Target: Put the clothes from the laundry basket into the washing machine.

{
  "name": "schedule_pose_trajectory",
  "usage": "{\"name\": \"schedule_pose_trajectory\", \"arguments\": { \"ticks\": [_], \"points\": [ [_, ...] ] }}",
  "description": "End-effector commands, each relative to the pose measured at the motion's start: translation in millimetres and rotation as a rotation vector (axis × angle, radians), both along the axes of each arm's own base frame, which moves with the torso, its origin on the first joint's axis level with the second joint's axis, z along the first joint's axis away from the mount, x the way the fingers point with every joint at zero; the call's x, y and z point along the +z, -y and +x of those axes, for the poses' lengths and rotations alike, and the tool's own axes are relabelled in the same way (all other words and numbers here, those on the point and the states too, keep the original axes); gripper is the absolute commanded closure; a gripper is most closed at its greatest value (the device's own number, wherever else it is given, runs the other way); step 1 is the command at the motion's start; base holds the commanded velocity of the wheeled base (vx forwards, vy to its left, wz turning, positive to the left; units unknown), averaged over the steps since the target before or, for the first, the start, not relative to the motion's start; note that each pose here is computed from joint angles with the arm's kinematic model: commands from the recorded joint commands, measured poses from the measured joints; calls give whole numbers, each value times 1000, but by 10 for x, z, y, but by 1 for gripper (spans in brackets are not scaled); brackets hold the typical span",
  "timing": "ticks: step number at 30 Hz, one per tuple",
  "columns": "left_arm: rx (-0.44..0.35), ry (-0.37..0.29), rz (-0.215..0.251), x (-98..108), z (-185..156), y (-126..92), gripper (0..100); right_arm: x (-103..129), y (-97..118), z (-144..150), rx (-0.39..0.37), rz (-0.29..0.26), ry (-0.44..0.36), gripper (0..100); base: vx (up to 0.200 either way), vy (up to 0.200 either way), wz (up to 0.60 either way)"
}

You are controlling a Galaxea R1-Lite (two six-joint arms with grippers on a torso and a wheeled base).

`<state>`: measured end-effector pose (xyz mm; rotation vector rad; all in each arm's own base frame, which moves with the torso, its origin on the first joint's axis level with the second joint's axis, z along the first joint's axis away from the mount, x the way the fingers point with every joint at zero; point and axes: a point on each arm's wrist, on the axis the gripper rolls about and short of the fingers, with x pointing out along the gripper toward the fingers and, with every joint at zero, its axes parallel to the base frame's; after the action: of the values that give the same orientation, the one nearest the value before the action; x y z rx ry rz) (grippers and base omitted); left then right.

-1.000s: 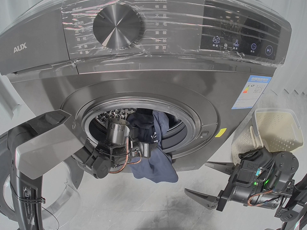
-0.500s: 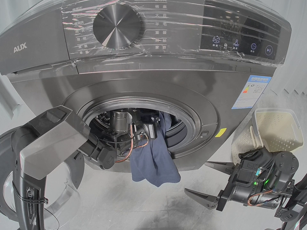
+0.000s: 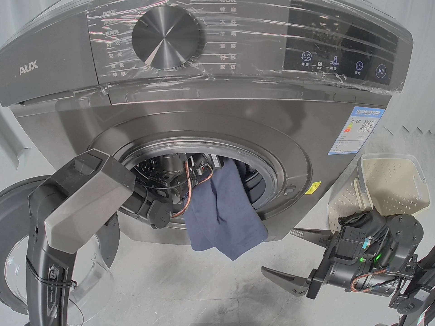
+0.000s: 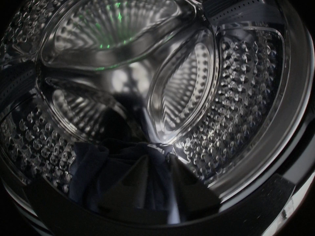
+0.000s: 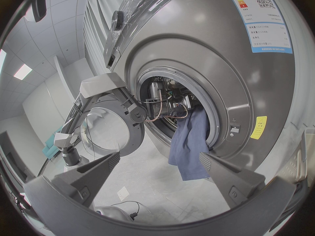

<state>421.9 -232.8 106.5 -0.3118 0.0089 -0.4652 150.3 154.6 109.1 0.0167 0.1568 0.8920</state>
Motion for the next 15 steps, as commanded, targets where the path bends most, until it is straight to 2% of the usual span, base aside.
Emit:
{"name": "schedule_pose_trajectory", "arguments": {
  "ticks": [1, 5, 11, 15],
  "points": [
    [-35, -82, 37, -21, -181, -30, 0, -3, 1, -3, 1, -1, -1, 0, 0, 0, 0],
    [-83, -151, 77, -40, -380, -49, 0, 0, -1, -1, 1, 0, 0, 0, 0, 0, 0],
    [-147, -264, 143, -183, -620, -37, 0, -3, 1, -3, 1, -1, -1, 0, 0, 0, 0],
    [-167, -300, 168, -313, -683, -6, 0, -6, 0, -2, 1, -2, -2, 0, 0, 0, 0]
  ]
}}
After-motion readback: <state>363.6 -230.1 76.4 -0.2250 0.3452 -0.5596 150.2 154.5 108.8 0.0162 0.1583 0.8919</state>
